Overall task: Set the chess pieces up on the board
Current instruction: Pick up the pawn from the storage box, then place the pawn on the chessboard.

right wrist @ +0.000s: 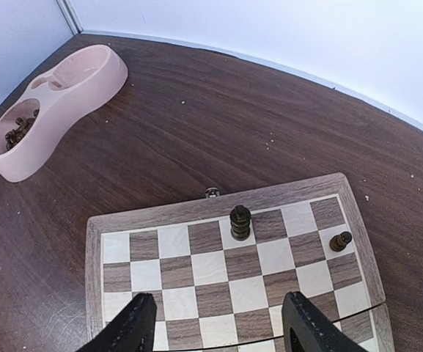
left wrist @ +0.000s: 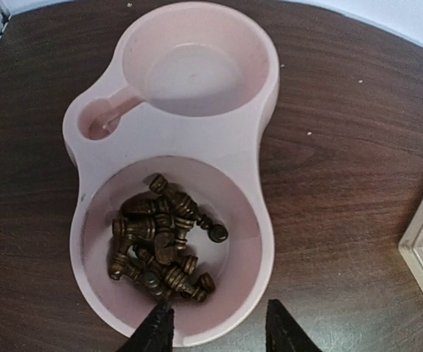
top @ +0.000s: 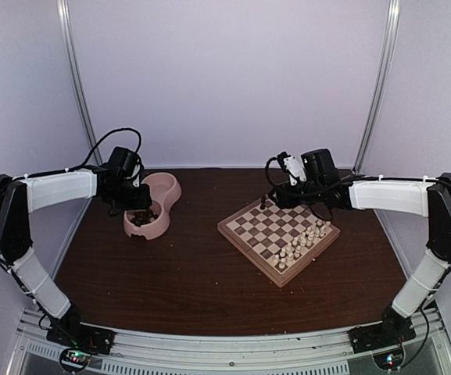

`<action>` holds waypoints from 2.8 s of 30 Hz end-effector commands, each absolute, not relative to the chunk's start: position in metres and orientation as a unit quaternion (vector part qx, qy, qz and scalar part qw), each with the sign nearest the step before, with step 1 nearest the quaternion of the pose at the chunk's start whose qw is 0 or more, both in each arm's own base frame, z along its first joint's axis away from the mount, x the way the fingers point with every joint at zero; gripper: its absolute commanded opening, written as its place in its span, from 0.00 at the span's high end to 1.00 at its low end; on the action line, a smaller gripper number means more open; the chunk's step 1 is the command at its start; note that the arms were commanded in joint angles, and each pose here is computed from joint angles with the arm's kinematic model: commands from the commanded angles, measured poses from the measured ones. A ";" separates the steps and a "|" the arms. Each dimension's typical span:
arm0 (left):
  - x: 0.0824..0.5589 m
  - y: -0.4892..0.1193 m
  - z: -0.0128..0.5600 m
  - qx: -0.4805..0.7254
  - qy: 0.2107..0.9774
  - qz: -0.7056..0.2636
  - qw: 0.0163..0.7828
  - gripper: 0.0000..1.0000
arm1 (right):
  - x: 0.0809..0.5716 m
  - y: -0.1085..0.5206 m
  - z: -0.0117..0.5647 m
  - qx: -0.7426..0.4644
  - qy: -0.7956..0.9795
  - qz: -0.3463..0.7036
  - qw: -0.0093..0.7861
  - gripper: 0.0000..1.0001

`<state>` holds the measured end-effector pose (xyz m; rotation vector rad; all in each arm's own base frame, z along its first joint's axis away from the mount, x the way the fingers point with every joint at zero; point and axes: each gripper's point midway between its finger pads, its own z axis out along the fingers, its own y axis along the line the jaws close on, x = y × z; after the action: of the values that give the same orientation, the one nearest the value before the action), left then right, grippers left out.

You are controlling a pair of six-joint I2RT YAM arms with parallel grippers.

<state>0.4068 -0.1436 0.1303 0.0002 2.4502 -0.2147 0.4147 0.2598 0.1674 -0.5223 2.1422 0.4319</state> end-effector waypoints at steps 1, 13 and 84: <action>0.424 -0.131 0.118 -0.032 0.954 -0.057 0.293 0.59 | 0.413 0.263 0.195 -0.200 0.823 0.205 0.490 0.39; 0.430 -0.096 0.082 -0.085 0.966 0.047 0.240 0.61 | 0.413 0.264 0.187 -0.205 0.823 0.205 0.488 0.39; 0.398 -0.187 0.175 0.089 0.918 -0.196 0.332 0.89 | 0.412 0.261 0.187 -0.200 0.821 0.204 0.494 0.39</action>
<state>0.3998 -0.1530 0.1532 0.0965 2.5138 -0.2934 0.4134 0.2633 0.1794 -0.5008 2.0193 0.4880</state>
